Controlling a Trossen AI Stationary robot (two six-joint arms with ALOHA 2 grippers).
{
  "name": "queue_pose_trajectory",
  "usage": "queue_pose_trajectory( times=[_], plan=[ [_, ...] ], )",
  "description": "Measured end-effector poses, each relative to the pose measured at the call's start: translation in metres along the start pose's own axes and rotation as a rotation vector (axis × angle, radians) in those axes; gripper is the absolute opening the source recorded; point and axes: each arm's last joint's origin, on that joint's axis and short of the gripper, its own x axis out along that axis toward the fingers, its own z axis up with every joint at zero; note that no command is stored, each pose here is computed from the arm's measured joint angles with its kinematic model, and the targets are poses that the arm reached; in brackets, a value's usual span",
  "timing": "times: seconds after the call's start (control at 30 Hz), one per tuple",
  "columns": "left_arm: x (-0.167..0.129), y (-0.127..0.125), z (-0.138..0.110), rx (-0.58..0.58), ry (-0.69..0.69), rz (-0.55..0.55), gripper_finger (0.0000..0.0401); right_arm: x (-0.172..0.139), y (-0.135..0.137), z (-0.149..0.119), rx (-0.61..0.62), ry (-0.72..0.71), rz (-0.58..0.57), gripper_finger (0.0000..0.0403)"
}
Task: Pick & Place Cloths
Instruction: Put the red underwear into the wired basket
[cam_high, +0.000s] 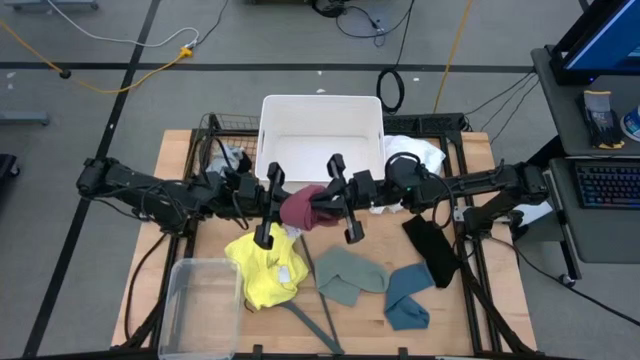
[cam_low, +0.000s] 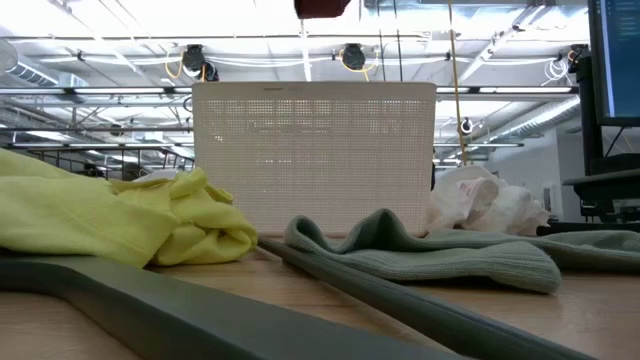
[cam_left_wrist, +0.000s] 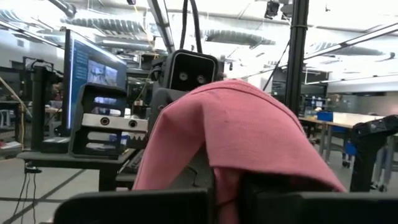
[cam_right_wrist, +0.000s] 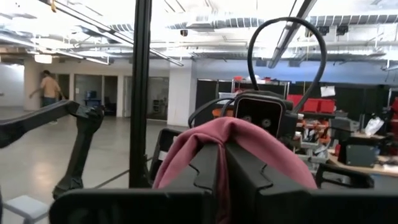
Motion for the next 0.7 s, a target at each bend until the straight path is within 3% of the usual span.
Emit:
queue_pose_trajectory(
  times=[0.33,0.57,0.7],
  plan=[
    [-0.003,0.0,0.002,0.035,0.006,0.031,0.0004,0.0,0.001,-0.003,0.119,0.042,0.05,0.0065],
    [-0.016,0.001,0.027,0.077,-0.062,0.134,0.0002,0.0,0.006,-0.011,0.194,0.111,0.135,0.0131],
    [-0.026,-0.004,0.033,0.12,-0.015,0.178,0.0001,-0.003,0.006,-0.008,0.188,0.127,0.142,0.0155]
  ],
)
